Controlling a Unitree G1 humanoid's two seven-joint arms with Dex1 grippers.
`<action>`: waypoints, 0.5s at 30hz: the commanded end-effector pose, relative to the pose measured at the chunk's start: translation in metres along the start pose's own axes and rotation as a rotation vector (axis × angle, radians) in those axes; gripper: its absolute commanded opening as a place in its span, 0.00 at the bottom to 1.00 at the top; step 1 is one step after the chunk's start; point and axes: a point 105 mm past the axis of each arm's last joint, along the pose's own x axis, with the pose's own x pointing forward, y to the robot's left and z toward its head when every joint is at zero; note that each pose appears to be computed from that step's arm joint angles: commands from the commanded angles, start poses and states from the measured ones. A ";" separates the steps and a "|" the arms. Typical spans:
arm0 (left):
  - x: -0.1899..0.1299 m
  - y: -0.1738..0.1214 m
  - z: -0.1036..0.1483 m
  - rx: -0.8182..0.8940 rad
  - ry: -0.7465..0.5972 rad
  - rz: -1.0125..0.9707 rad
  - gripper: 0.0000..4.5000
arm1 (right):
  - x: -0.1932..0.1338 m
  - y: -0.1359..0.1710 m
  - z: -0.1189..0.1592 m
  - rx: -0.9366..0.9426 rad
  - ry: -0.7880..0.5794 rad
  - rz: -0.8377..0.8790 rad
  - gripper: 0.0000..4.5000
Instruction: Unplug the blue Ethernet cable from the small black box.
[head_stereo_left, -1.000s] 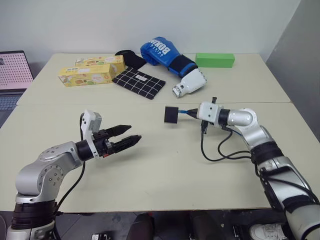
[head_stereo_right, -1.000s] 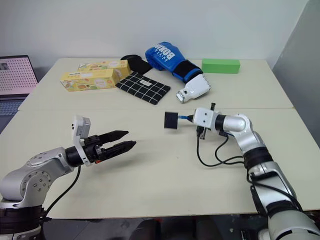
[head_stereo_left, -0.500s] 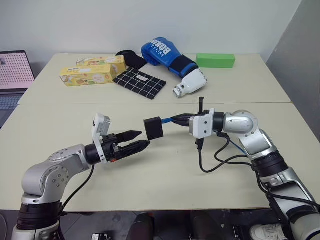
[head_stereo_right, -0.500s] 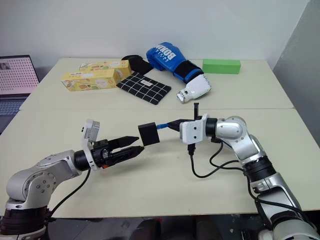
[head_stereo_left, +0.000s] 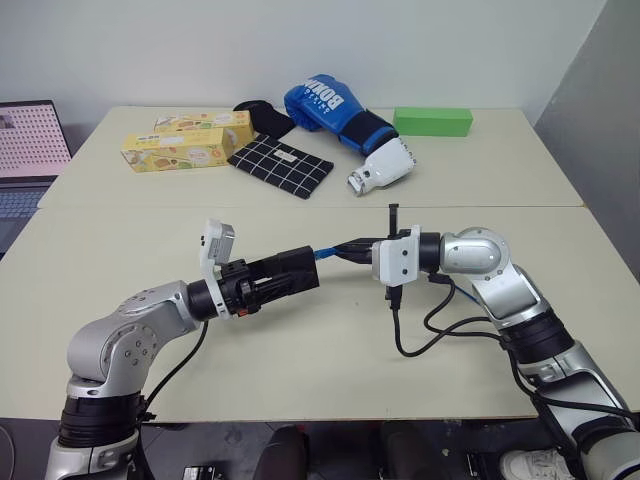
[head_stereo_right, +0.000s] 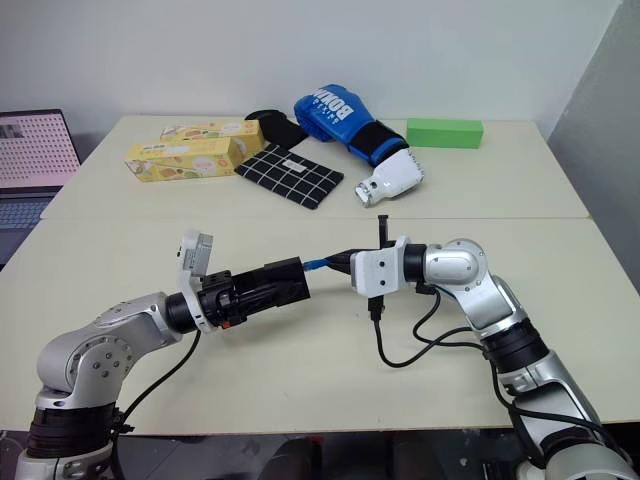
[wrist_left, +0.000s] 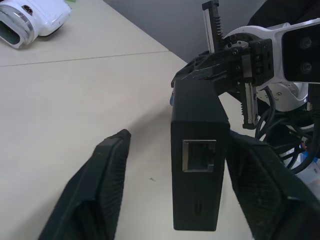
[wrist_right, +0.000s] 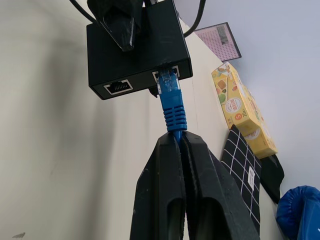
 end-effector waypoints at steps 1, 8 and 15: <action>0.001 -0.003 0.005 0.020 -0.015 -0.019 0.51 | -0.002 -0.008 0.014 -0.050 -0.038 -0.020 0.00; -0.001 0.005 0.001 0.042 -0.001 0.022 0.19 | -0.002 -0.007 0.015 -0.110 -0.035 -0.027 0.00; 0.001 0.004 -0.001 0.042 -0.005 0.019 0.18 | -0.004 0.000 0.020 -0.219 -0.055 0.003 0.05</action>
